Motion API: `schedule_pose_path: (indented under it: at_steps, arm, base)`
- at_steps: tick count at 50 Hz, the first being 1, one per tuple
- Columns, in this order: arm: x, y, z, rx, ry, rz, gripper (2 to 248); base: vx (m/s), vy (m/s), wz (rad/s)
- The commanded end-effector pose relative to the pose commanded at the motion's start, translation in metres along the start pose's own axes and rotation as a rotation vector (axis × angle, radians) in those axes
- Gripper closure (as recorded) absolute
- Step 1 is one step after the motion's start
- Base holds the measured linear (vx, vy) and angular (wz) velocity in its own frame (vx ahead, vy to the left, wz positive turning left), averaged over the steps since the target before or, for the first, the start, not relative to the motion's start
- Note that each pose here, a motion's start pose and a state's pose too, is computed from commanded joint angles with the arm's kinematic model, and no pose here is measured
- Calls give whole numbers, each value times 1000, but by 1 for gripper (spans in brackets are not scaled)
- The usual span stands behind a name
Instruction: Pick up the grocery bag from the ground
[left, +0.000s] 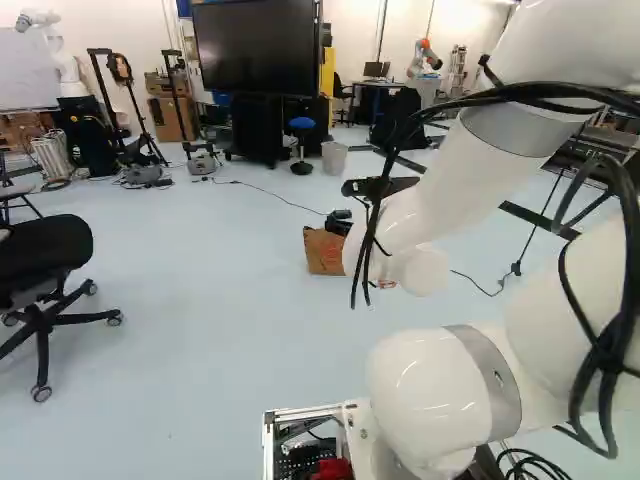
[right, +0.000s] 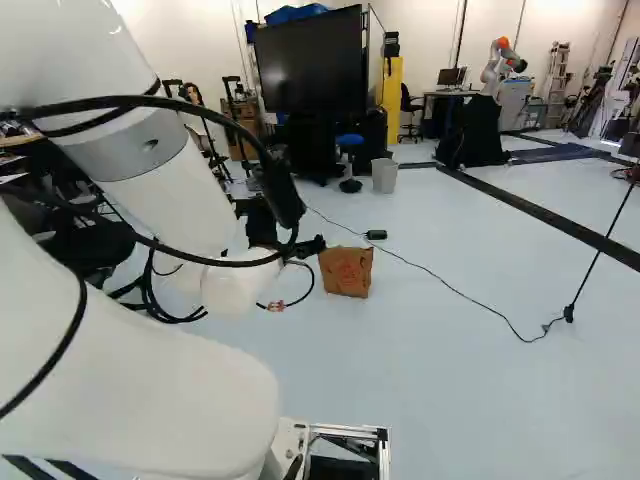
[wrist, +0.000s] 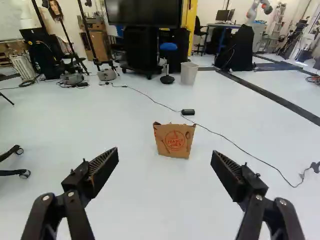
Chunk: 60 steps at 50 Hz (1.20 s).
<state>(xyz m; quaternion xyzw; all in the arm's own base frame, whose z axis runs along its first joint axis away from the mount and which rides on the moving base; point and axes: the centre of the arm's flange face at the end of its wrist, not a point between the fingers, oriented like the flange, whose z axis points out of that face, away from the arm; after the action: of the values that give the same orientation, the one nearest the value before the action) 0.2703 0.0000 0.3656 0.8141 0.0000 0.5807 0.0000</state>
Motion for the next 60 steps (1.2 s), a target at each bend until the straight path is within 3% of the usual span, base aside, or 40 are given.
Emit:
schedule_pose_path:
  at_steps: [60]
  arm:
    - [0,0,0,0,0,0,3]
  base:
    - [263,-59,-24]
